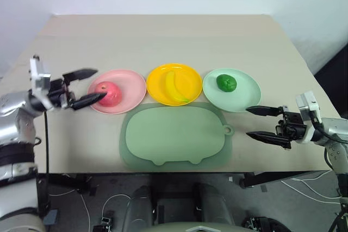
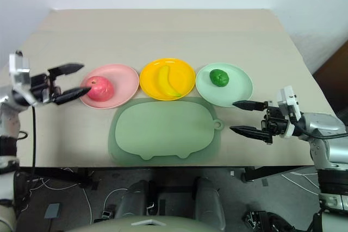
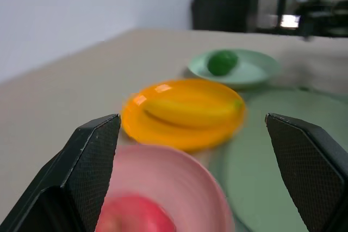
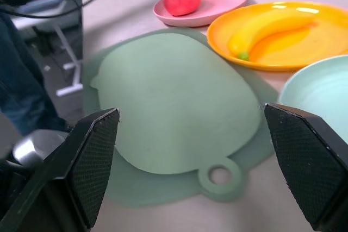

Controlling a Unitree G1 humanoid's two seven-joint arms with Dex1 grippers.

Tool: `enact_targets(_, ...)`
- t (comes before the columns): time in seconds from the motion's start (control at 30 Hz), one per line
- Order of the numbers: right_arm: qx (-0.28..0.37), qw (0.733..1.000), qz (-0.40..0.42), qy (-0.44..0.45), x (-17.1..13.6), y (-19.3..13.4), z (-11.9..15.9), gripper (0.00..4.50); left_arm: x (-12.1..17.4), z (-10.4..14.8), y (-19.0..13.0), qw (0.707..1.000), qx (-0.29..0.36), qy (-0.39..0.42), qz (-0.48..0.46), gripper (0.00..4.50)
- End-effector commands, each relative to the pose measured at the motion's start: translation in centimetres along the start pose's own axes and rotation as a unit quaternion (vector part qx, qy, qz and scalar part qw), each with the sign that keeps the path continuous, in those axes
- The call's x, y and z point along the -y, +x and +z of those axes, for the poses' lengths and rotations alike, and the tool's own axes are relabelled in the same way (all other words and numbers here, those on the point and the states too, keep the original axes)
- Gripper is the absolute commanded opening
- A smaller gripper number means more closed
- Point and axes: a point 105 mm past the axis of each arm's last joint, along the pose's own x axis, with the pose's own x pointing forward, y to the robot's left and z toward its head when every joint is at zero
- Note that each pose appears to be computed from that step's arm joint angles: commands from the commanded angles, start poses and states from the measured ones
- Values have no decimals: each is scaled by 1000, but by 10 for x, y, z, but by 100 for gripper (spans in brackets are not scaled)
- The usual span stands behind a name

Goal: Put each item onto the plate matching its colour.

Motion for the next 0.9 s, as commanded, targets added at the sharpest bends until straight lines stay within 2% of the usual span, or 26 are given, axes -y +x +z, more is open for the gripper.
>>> enact_targets(0.03,1,999,-30,-45,8,-14,12,450,7,11,-18,1000,3,12,-3,447)
enact_targets(0.33,-39,994,-69,-78,17,-54,16,450,33,-22,-67,998,-26,-32,51,447)
enact_targets(0.5,-63,991,-93,-80,25,-74,15,450,39,-25,-93,995,-36,-44,81,447)
enact_targets(0.9,-50,991,-109,-58,22,-76,3,450,45,-29,-95,993,-26,-47,101,447)
